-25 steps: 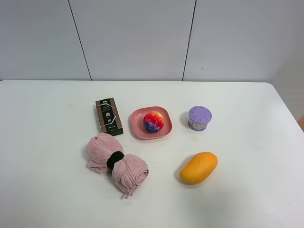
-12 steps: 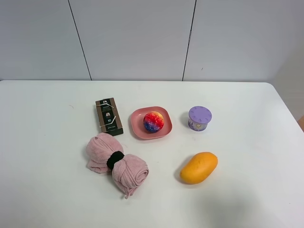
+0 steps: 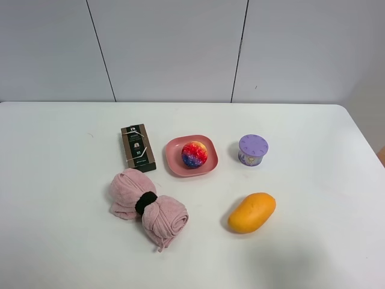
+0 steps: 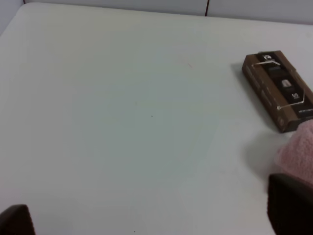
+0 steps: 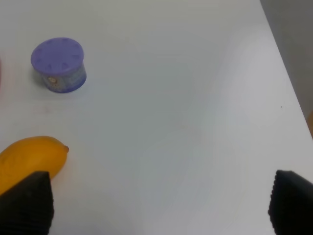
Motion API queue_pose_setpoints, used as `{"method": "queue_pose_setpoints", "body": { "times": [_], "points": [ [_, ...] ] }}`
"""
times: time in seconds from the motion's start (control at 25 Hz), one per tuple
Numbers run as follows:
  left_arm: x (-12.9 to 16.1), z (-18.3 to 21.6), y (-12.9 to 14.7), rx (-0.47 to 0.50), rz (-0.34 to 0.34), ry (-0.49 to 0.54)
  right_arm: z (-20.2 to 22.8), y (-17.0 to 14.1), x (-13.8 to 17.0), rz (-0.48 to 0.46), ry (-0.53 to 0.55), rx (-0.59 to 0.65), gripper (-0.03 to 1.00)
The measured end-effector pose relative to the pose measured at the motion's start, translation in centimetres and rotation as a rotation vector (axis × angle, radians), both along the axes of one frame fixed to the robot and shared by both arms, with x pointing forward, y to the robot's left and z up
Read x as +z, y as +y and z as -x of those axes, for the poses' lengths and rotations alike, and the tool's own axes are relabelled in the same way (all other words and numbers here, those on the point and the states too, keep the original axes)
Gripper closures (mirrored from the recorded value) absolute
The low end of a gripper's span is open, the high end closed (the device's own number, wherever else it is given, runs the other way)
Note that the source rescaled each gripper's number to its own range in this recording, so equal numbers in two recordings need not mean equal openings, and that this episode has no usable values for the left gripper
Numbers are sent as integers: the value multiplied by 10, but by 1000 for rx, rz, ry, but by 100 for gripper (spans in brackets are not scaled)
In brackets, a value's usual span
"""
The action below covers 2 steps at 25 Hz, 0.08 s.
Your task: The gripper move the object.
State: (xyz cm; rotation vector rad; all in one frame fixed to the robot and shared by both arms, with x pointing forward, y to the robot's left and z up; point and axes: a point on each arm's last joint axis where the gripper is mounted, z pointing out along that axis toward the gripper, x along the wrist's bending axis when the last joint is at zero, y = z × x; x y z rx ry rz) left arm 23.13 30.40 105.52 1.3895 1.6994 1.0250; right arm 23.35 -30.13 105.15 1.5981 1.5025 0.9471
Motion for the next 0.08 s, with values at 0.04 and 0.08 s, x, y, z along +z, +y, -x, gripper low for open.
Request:
{"method": "queue_pose_setpoints", "body": {
  "times": [0.04, 0.08],
  "points": [
    [0, 0, 0, 0, 0, 0, 0, 0, 0, 0, 0, 0, 12],
    [0, 0, 0, 0, 0, 0, 0, 0, 0, 0, 0, 0, 12]
  ]
}}
